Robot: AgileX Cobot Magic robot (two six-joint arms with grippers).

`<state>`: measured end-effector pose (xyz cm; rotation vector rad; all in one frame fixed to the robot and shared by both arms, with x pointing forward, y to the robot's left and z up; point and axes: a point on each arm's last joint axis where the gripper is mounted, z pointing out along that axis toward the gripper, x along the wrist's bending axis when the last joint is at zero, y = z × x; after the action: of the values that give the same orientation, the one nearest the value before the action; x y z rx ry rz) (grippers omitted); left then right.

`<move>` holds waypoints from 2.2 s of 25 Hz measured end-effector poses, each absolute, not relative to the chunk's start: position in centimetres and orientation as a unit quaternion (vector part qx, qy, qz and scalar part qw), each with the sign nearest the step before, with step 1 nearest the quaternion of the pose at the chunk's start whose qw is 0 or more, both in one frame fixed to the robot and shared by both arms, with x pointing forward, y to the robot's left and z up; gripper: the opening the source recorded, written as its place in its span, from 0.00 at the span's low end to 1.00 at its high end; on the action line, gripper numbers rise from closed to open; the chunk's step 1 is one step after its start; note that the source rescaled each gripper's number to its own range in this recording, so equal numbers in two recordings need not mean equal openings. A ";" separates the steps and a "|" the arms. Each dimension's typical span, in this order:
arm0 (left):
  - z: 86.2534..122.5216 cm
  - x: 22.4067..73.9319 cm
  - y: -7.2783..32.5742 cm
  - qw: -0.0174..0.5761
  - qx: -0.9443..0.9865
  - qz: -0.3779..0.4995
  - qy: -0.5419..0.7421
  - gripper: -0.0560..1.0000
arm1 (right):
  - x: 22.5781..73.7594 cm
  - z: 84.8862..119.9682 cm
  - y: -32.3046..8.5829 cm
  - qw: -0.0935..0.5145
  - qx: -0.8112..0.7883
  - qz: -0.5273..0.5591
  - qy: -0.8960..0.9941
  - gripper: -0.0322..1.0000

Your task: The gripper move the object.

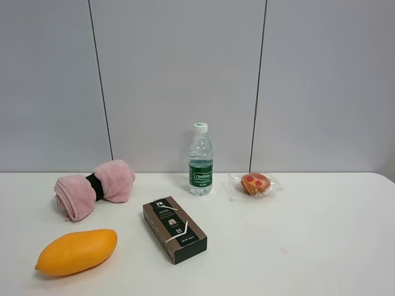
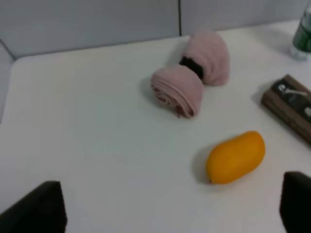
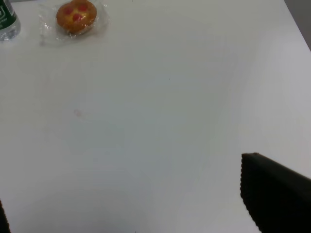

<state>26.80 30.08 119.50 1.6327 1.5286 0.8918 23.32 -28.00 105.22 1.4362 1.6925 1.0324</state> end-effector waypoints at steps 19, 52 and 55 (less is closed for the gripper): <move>108.4 20.4 30.6 0.379 0.604 0.369 0.596 0.99 | 23.3 105.2 -28.0 0.340 0.552 0.397 0.650 1.00; 105.5 23.2 29.7 0.407 0.610 0.339 0.588 1.00 | 23.3 105.2 -28.0 0.340 0.552 0.397 0.650 1.00; 105.5 23.2 29.7 0.407 0.610 0.339 0.588 1.00 | 23.3 105.2 -28.0 0.340 0.552 0.397 0.650 1.00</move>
<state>23.21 29.70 105.47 1.5389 1.4837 0.8553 23.32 -28.00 105.22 1.4362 1.6925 1.0324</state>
